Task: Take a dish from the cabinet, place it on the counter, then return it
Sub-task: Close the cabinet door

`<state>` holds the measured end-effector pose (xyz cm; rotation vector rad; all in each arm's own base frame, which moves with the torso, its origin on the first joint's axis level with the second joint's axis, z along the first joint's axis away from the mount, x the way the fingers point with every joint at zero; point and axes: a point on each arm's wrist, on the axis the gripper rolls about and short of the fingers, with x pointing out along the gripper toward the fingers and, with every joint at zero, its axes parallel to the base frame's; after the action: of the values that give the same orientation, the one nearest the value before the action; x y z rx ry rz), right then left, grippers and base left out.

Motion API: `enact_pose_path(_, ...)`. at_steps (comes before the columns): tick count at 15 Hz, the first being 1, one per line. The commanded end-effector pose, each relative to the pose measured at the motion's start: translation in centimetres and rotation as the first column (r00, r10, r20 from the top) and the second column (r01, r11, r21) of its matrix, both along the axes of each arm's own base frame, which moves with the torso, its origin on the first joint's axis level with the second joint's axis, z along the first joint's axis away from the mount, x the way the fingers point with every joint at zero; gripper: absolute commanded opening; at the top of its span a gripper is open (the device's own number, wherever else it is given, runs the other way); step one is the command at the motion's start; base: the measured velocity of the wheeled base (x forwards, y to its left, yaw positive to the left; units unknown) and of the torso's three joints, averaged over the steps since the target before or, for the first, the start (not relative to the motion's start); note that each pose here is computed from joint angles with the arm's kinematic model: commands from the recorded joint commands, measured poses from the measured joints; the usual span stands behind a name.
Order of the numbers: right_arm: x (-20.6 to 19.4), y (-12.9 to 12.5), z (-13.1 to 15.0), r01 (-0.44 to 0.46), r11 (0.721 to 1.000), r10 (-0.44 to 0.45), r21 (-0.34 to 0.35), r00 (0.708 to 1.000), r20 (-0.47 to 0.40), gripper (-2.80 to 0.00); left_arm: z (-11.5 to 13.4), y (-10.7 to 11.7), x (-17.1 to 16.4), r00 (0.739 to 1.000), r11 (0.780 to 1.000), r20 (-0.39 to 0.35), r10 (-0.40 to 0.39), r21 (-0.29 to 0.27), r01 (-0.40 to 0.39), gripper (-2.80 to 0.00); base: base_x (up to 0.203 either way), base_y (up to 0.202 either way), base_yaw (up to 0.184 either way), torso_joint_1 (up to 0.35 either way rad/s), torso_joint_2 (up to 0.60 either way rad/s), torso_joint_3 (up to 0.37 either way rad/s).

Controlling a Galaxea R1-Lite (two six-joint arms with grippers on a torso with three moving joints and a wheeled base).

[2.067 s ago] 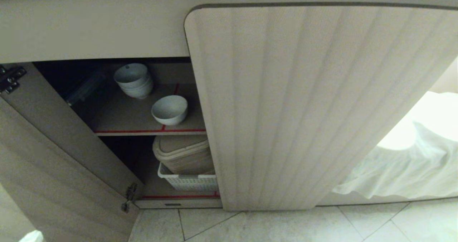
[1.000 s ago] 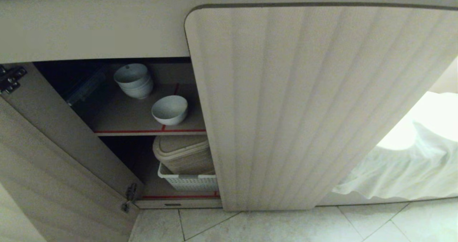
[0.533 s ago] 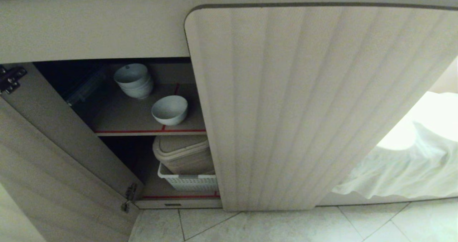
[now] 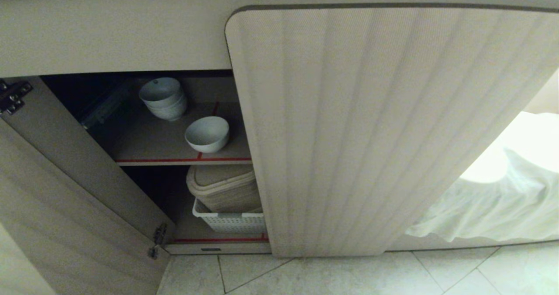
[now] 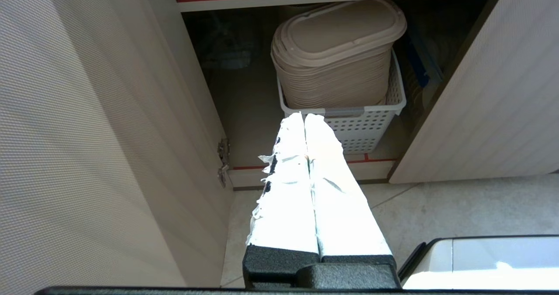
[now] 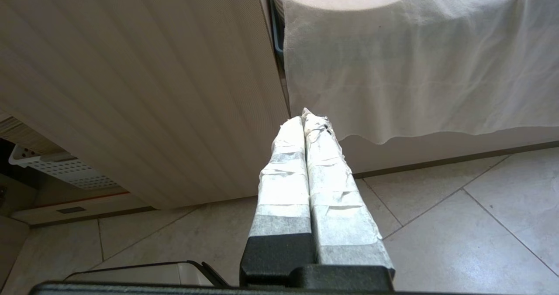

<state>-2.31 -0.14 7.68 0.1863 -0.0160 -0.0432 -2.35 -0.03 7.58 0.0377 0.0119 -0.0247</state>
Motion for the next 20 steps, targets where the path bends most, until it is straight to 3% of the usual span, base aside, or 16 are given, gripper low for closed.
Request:
enact_pose_path(1,0.01,0.00,0.00,0.000,1.000,0.000,0.001,1.000,-0.001,-2.80,0.00,0.00,0.00,1.000,1.000,0.000,0.000,-0.001,0.000,-2.80,0.000,0.000,0.000,0.000,0.00,0.000)
enact_pose_path(13,0.01,0.00,0.00,0.000,1.000,0.000,0.001,1.000,-0.001,-2.80,0.03,0.00,-0.01,1.000,1.000,0.000,-0.001,-0.015,0.001,-2.80,-0.006,0.000,0.000,0.001,0.00,0.000)
enact_pose_path(20,0.01,0.00,0.00,0.000,1.000,0.000,0.001,1.000,-0.001,-2.80,0.03,0.00,-0.01,1.000,1.000,0.000,0.000,-0.016,0.000,-2.80,-0.188,0.000,0.001,0.002,0.00,0.002)
